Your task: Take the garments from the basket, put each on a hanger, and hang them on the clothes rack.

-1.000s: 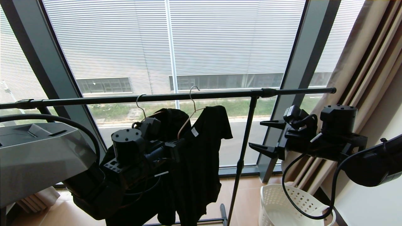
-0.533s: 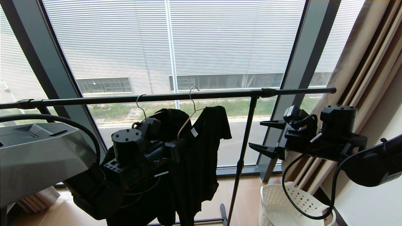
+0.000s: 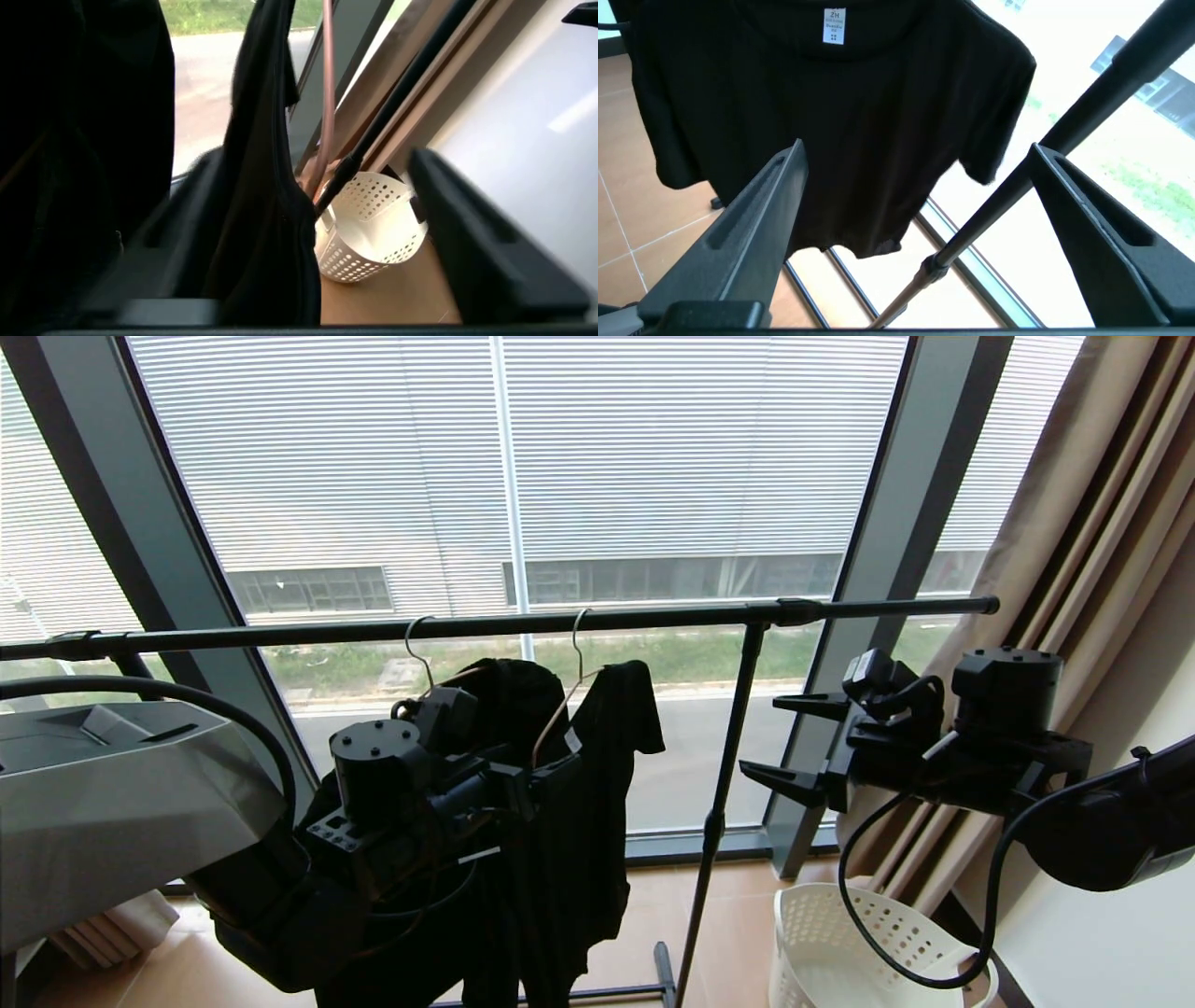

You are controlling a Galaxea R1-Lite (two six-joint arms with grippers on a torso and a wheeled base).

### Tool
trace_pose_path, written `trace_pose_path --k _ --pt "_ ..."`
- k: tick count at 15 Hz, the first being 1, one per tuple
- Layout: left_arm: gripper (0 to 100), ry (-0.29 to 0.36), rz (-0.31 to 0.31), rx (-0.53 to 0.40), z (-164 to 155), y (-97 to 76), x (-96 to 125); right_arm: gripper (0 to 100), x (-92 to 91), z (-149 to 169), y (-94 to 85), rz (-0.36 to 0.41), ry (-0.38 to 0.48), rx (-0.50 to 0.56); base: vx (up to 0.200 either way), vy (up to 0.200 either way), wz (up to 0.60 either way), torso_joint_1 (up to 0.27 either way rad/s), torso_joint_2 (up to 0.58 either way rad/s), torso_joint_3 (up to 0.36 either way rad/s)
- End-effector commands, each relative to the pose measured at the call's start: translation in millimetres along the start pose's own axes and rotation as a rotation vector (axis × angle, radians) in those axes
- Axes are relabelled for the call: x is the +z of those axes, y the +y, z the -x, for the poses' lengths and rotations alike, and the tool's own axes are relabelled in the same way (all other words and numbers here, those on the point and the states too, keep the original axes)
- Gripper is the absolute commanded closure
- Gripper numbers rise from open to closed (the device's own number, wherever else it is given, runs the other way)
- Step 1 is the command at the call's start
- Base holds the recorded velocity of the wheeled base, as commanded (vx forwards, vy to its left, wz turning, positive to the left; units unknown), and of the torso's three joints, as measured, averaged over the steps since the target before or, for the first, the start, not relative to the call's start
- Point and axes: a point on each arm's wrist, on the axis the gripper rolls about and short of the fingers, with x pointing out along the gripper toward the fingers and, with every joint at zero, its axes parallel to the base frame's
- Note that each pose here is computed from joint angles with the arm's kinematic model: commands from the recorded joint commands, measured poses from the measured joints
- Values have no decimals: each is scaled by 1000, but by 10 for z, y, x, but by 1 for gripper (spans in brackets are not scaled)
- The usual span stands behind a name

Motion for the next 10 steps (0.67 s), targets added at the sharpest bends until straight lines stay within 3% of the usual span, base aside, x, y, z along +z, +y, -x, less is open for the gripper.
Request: trace_pose_path --k 1,7,10 --pt "0 -2 -1 -1 8 -4 11 0 -6 -4 0 -1 1 1 0 0 0 0 0 0" --pt "0 -26 -8 -16 115 -55 126 0 27 23 11 6 -7 0 0 0 0 0 0 0" --pt "0 -77 -31 -57 394 -125 382 0 126 259 179 50 -62 -23 0 0 0 0 0 0"
